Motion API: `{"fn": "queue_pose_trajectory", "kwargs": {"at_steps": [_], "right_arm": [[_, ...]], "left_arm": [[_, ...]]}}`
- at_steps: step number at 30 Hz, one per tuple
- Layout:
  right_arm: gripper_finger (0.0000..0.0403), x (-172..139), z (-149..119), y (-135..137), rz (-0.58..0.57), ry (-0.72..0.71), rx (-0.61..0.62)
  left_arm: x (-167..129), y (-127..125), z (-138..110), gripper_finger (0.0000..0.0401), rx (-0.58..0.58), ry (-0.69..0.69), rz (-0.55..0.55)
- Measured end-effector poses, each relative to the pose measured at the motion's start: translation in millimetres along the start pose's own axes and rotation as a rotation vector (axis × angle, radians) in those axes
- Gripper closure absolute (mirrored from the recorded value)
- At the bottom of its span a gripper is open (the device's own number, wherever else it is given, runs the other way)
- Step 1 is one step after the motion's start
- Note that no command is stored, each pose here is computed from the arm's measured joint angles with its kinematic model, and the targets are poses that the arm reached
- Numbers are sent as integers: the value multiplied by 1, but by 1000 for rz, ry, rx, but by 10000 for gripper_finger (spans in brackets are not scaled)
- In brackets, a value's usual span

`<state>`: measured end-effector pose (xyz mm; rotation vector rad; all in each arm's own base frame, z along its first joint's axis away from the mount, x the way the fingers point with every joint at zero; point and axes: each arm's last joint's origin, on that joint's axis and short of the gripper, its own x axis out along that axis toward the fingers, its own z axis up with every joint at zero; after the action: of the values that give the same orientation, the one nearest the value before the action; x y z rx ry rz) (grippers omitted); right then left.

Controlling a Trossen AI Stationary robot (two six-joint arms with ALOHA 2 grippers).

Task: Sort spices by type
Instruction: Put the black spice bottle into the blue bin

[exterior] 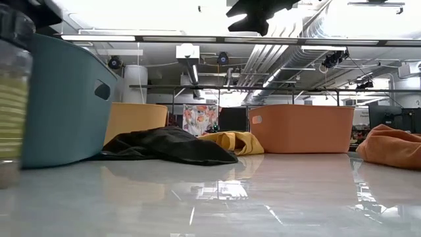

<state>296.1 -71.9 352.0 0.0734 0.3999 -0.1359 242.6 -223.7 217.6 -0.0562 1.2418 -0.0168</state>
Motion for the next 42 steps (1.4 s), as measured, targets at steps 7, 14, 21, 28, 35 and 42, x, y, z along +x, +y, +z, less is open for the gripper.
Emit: {"fn": "queue_pose_trajectory", "kwargs": {"at_steps": [7, 14, 21, 28, 35, 42], "right_arm": [[158, 0, 0, 0, 0, 0, 0], [158, 0, -2, 0, 0, 16, 2], [158, 0, -4, 0, 0, 41, 2], [158, 0, -4, 0, 1, 41, -51], [158, 0, -4, 0, 1, 41, -68], [158, 0, -4, 0, 2, 39, -102]], "left_arm": [[2, 6, 12, 401, 81, -30, -28], [3, 9, 16, 401, 271, -19, -68], [4, 12, 21, 401, 330, -16, -116], [6, 20, 32, 401, 286, -46, -134], [8, 29, 46, 401, 254, -101, -165], [0, 45, 57, 401, 202, -45, -144]]}}
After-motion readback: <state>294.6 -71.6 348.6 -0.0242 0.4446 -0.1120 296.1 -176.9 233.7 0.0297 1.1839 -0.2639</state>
